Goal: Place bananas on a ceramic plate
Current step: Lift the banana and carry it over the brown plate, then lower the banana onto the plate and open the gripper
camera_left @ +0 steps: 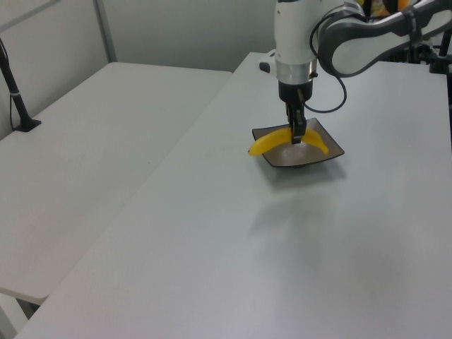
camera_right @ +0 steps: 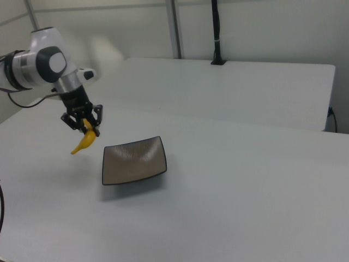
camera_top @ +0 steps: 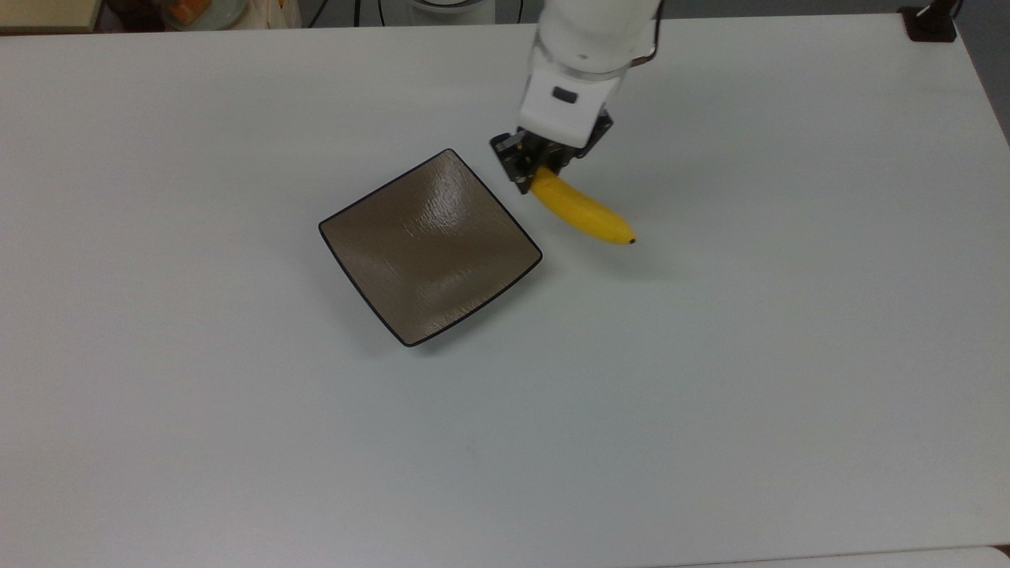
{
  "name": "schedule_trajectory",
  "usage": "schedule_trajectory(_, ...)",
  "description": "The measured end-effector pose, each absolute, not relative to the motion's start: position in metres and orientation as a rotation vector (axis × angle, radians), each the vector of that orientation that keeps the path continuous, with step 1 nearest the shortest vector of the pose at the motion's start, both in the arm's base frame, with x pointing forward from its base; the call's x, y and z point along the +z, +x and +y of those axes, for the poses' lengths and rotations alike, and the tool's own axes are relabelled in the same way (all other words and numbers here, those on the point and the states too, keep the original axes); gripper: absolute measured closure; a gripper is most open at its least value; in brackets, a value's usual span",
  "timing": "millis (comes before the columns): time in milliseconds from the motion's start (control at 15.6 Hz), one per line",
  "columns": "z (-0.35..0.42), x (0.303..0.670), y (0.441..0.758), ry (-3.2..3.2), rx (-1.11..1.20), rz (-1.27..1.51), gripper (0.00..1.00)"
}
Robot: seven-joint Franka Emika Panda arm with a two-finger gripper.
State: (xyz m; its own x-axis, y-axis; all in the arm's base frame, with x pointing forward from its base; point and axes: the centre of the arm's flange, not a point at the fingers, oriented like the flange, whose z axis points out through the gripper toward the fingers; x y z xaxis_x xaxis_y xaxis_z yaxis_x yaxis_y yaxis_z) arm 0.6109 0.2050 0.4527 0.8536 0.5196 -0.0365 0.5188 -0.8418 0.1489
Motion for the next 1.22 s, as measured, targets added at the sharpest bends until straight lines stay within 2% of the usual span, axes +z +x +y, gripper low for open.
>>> schedule_trajectory(449, 0.108, 0.453, 0.635, 2.876, -0.026, 0.777, 0.67)
schedule_trajectory(641, 0.078, 0.451, 0.640, 2.884, -0.032, 0.747, 0.62)
schedule_trajectory(705, 0.074, 0.450, 0.642, 2.886, -0.022, 0.740, 0.58)
schedule_trajectory(1090, 0.071, 0.447, 0.647, 2.886, 0.010, 0.735, 0.01)
schedule_trajectory(1218, 0.071, 0.447, 0.647, 2.886, 0.011, 0.735, 0.00)
